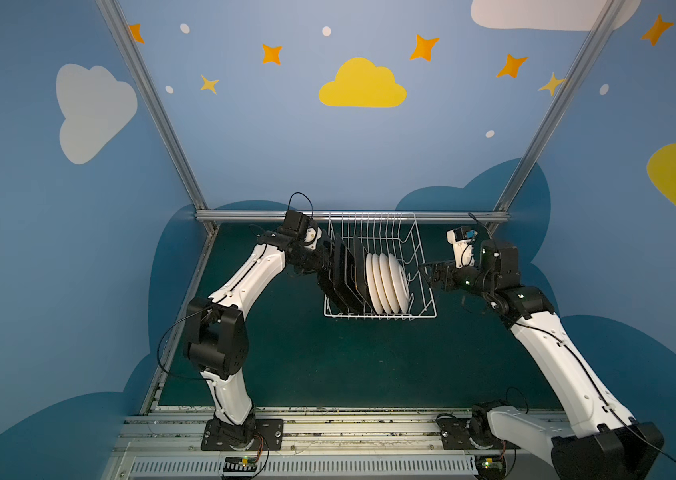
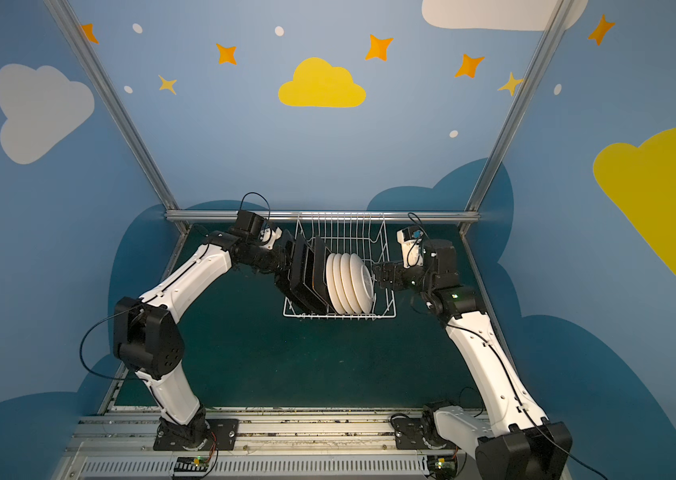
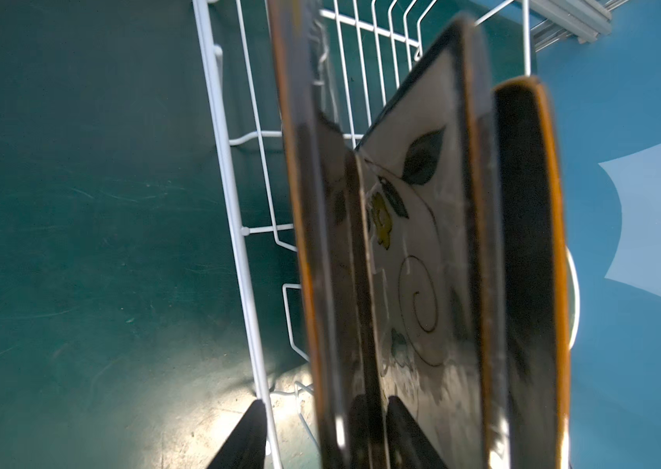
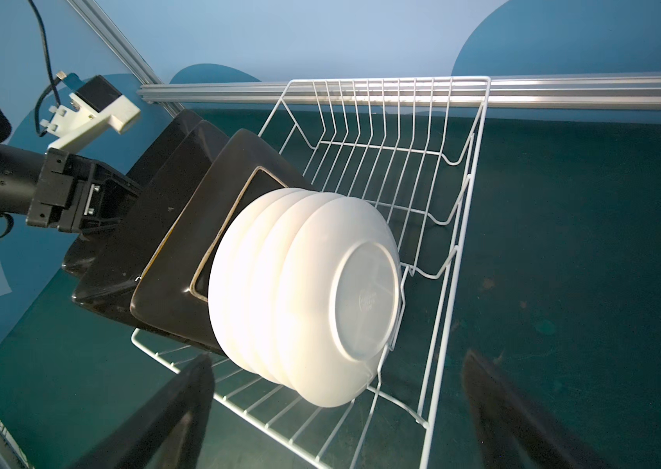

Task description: Unload the plates from the dish rack

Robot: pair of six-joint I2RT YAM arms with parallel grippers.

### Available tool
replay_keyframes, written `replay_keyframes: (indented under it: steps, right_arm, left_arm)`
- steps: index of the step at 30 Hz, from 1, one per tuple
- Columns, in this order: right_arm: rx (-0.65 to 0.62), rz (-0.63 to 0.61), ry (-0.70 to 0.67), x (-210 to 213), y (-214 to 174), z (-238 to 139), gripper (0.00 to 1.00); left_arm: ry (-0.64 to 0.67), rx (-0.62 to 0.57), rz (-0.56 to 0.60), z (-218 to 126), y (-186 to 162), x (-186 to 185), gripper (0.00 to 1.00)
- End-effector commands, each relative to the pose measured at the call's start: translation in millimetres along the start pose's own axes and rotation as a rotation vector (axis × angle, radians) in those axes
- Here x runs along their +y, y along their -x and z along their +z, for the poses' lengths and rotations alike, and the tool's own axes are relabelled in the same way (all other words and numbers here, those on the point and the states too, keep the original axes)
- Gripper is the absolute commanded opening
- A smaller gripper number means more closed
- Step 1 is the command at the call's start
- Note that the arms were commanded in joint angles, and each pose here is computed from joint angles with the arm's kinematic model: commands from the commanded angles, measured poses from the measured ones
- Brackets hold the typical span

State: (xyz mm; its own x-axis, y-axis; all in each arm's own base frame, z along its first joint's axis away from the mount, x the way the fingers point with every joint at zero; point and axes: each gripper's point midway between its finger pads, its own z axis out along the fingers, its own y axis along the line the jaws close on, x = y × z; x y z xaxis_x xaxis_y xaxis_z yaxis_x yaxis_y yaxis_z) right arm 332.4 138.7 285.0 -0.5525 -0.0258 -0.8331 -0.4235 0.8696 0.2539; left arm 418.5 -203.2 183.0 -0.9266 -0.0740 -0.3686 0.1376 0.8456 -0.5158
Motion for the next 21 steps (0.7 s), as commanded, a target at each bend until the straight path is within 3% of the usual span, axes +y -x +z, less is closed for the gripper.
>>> replay_keyframes:
  steps: [1,21]
  right_arm:
    - [0.013,-0.014,-0.006,-0.9,-2.7,3.7,0.95]
    - [0.037,-0.001,-0.017,-4.0,-8.8,8.1,0.95]
  left_arm:
    - [-0.006,0.007,-0.005,3.3,3.5,-2.5,0.45]
    - [-0.007,0.085,-0.049,23.5,-10.3,3.7,0.33]
